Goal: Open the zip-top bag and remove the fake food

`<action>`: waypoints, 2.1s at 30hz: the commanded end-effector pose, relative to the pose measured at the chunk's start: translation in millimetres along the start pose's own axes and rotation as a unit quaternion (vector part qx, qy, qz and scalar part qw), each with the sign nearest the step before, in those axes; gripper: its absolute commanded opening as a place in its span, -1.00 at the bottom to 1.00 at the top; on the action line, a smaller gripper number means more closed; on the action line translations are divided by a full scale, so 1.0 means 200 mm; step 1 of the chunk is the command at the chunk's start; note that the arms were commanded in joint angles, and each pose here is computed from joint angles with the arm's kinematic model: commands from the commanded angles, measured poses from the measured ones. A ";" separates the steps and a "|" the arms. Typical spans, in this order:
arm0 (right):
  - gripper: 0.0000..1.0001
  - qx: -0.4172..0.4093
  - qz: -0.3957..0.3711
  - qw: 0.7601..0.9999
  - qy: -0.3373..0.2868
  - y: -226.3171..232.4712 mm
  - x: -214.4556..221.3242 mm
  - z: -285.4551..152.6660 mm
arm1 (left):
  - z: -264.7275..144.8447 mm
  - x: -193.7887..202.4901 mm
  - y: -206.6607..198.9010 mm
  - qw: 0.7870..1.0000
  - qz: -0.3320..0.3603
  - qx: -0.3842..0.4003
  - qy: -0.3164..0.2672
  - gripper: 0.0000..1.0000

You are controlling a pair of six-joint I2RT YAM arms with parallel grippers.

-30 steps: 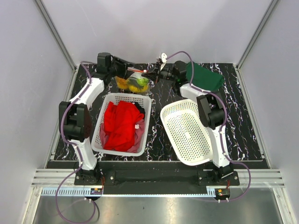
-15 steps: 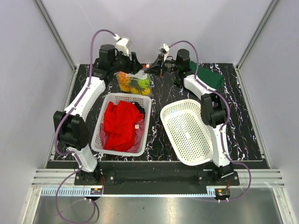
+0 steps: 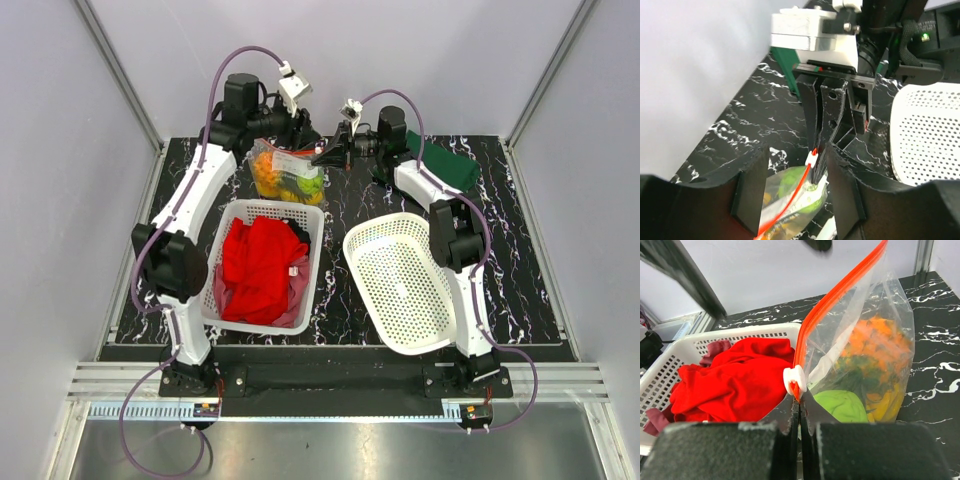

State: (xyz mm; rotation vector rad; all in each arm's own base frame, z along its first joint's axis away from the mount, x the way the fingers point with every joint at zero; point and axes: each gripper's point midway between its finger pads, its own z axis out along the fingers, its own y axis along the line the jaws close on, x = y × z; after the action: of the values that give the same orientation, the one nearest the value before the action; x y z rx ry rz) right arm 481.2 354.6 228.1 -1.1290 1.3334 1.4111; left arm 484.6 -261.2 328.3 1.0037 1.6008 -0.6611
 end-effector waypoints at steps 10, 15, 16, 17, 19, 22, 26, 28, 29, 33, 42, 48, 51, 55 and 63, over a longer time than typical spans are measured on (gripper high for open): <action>-1.00 -0.027 -0.023 0.999 -0.004 0.07 -0.15 -0.01 | 0.04 0.09 -0.10 0.996 0.009 0.086 0.015 -0.04; -1.00 -0.030 -0.022 0.999 -0.003 0.09 -0.16 -0.02 | 0.04 0.08 -0.10 0.996 0.007 0.091 0.011 -0.16; -1.00 -0.030 -0.023 0.999 -0.003 0.09 -0.16 -0.02 | 0.05 0.08 -0.10 0.996 0.005 0.091 0.012 -0.21; -1.00 -0.030 -0.024 0.999 -0.004 0.09 -0.17 -0.02 | 0.05 0.08 -0.10 0.996 0.006 0.092 0.012 -0.23; -1.00 -0.031 -0.025 0.999 -0.003 0.09 -0.17 -0.02 | 0.05 0.08 -0.09 0.996 0.006 0.090 0.012 -0.31; -1.00 -0.031 -0.024 0.999 -0.003 0.09 -0.17 -0.02 | 0.06 0.09 -0.09 0.996 0.004 0.090 0.014 -0.35; -1.00 -0.032 -0.025 0.999 -0.003 0.10 -0.17 -0.02 | 0.08 0.12 -0.08 0.996 -0.002 0.086 0.021 -0.34; -1.00 -0.032 -0.025 0.999 -0.003 0.10 -0.17 -0.02 | 0.08 0.13 -0.07 0.996 -0.003 0.082 0.023 -0.35; -1.00 -0.032 -0.026 0.999 -0.004 0.10 -0.17 -0.02 | 0.08 0.13 -0.07 0.996 -0.002 0.082 0.024 -0.37; -1.00 -0.030 -0.028 0.999 -0.005 0.09 -0.18 -0.02 | 0.08 0.14 -0.06 0.997 0.000 0.079 0.027 -0.63; -1.00 0.033 -0.051 0.998 -0.034 0.01 -0.20 -0.06 | 0.03 0.13 0.04 0.999 0.018 0.014 0.041 -1.00; -1.00 0.071 -0.041 0.993 -0.080 -0.10 -0.28 -0.22 | -0.06 0.15 0.11 0.999 -0.011 -0.028 0.040 -1.00; -1.00 0.085 -0.042 0.992 -0.086 -0.12 -0.29 -0.28 | -0.11 0.15 0.15 0.997 -0.014 -0.058 0.041 -1.00; -1.00 0.128 -0.040 0.988 -0.080 -0.22 -0.28 -0.40 | -0.21 0.20 0.27 0.988 -0.058 -0.131 0.058 -1.00; -1.00 0.223 -0.020 0.971 -0.088 -0.45 -0.26 -0.56 | -0.42 0.41 0.28 0.950 -0.167 -0.244 0.097 -1.00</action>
State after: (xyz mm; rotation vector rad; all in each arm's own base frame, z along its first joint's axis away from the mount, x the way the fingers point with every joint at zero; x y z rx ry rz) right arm 553.8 270.8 228.9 -0.7961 1.4299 1.2433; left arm 494.6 -177.1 253.6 0.6702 1.9916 -0.4788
